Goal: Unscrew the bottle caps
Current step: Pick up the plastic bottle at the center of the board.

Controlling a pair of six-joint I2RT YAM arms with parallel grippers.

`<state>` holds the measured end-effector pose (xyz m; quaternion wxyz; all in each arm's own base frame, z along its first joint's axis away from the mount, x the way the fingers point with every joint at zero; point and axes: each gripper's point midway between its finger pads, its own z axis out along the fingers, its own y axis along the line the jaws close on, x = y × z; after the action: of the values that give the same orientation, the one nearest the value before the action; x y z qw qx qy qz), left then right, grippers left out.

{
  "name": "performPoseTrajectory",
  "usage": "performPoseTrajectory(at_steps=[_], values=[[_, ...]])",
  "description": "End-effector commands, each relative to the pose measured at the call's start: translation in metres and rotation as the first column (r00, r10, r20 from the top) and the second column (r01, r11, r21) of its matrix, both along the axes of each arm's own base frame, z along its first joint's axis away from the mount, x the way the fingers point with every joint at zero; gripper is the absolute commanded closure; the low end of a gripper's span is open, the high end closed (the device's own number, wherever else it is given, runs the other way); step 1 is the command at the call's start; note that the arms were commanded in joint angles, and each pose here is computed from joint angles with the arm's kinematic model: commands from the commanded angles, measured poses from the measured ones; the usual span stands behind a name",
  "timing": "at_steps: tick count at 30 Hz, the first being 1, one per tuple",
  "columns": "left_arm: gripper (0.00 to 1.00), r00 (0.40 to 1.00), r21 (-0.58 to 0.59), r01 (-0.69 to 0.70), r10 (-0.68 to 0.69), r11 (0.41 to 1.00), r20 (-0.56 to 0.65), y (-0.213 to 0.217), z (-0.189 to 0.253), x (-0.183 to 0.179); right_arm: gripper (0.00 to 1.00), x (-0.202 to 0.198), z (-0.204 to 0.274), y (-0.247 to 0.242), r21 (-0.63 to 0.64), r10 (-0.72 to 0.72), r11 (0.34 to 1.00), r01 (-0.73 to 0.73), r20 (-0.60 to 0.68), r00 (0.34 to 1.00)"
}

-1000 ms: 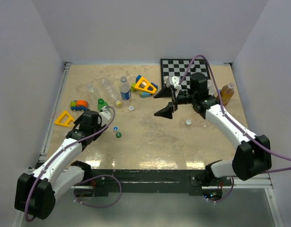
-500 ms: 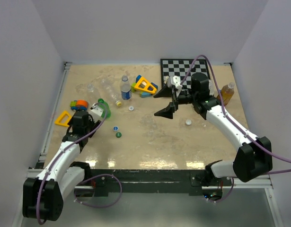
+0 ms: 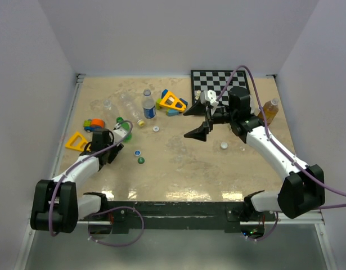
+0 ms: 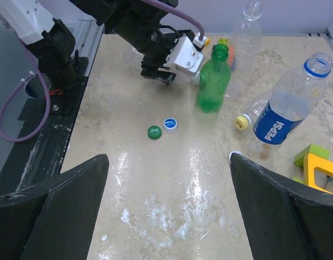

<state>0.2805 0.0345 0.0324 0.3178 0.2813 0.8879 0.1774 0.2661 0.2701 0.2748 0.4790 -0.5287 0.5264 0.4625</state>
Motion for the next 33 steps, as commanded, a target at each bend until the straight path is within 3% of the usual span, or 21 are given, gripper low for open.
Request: performPoseTrajectory(at_steps=[1, 4, 6, 16, 23, 25, 29, 33], values=[[0.32, 1.0, -0.083, 0.015, -0.014, 0.996, 0.004, -0.012, 0.006, -0.005, 0.02, -0.007, 0.014, -0.001, 0.028, 0.024, 0.999, -0.025, 0.042, 0.999], [0.4, 0.999, -0.09, 0.022, -0.018, 0.996, 0.043, -0.013, 0.019, -0.008, 0.02, -0.008, 0.014, -0.001, 0.028, 0.026, 0.999, -0.027, 0.036, 0.999], [0.52, 0.997, -0.089, 0.029, -0.022, 0.996, 0.079, -0.013, 0.03, -0.009, 0.02, -0.008, 0.014, -0.001, 0.028, 0.026, 0.999, -0.027, 0.034, 0.999], [0.83, 0.98, -0.034, -0.082, 0.087, 0.996, 0.18, 0.009, 0.063, -0.009, 0.02, -0.008, 0.014, -0.001, 0.029, 0.024, 0.999, -0.025, 0.034, 0.999], [0.98, 0.91, -0.098, -0.14, 0.167, 0.985, 0.38, 0.014, 0.162, -0.01, 0.02, -0.006, 0.01, -0.002, 0.017, 0.019, 1.0, -0.02, 0.045, 0.999], [0.98, 0.864, -0.172, -0.094, 0.166, 0.981, 0.475, 0.005, 0.206, -0.011, 0.02, -0.006, 0.009, -0.003, 0.004, 0.016, 1.0, -0.017, 0.055, 0.998], [0.99, 0.787, -0.265, 0.131, 0.062, 0.955, 0.613, -0.031, 0.281, -0.022, 0.02, -0.002, 0.01, -0.007, -0.03, -0.006, 0.999, 0.01, 0.101, 0.995], [1.0, 0.756, -0.368, 0.405, -0.08, 0.837, 0.649, -0.087, 0.308, -0.029, 0.02, 0.008, 0.015, -0.016, -0.086, -0.073, 0.992, 0.09, 0.19, 0.979]])
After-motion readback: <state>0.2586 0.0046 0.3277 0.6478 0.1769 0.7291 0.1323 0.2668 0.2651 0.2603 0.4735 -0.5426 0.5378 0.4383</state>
